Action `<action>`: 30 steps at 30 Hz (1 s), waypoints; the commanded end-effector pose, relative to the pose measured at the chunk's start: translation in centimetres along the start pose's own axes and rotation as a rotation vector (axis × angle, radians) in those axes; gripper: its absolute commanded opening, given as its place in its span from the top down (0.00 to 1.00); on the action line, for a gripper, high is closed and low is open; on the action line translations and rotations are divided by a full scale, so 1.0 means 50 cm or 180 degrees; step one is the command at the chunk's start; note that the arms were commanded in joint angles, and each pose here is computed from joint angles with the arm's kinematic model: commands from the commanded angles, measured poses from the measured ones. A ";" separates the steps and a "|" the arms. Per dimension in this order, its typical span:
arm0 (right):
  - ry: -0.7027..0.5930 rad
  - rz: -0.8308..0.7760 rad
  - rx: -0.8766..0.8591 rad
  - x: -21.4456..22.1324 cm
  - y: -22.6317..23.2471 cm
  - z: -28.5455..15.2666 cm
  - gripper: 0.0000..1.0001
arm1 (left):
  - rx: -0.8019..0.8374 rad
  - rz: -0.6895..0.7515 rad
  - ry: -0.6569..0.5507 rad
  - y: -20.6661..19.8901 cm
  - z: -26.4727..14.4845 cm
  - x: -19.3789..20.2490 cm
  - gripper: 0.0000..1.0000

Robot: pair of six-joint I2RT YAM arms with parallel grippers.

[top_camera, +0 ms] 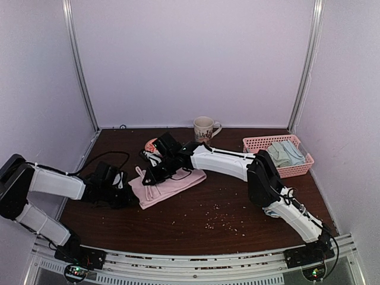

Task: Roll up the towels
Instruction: Fold the towel at the center of the board.

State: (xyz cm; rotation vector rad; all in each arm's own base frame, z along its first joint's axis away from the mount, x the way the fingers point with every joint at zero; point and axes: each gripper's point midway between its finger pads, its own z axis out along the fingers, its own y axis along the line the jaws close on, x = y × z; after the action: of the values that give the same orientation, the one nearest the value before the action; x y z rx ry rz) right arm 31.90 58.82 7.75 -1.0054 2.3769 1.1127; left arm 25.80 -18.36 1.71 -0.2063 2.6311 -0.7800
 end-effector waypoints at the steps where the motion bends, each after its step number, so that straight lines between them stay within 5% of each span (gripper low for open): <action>1: -0.0037 -0.0094 -0.0100 -0.018 0.048 -0.027 1.00 | -0.0178 -0.0112 0.0070 0.041 0.005 0.024 0.94; 7: -0.0141 -0.0204 -0.0052 -0.047 0.073 -0.076 1.00 | -0.0129 -0.0117 0.0085 0.039 0.005 0.027 0.94; 19: 0.0018 -0.0096 -0.0144 0.008 0.055 0.009 0.99 | -0.0114 -0.0077 0.0038 0.037 -0.004 0.026 0.95; 23: -0.0035 -0.0215 -0.0279 -0.009 0.067 -0.004 0.70 | -0.0135 -0.0071 -0.0005 0.037 -0.013 0.022 0.95; 30: -0.0397 -0.0521 -0.0431 -0.114 0.094 -0.160 0.51 | -0.0315 -0.0031 -0.0557 0.013 -0.111 -0.049 0.92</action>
State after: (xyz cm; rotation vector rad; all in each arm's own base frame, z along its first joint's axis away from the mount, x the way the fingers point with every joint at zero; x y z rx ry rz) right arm 30.08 59.52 10.23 -1.1141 2.2905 1.2101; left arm 24.61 -16.50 2.90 -0.2465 2.6050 -0.7209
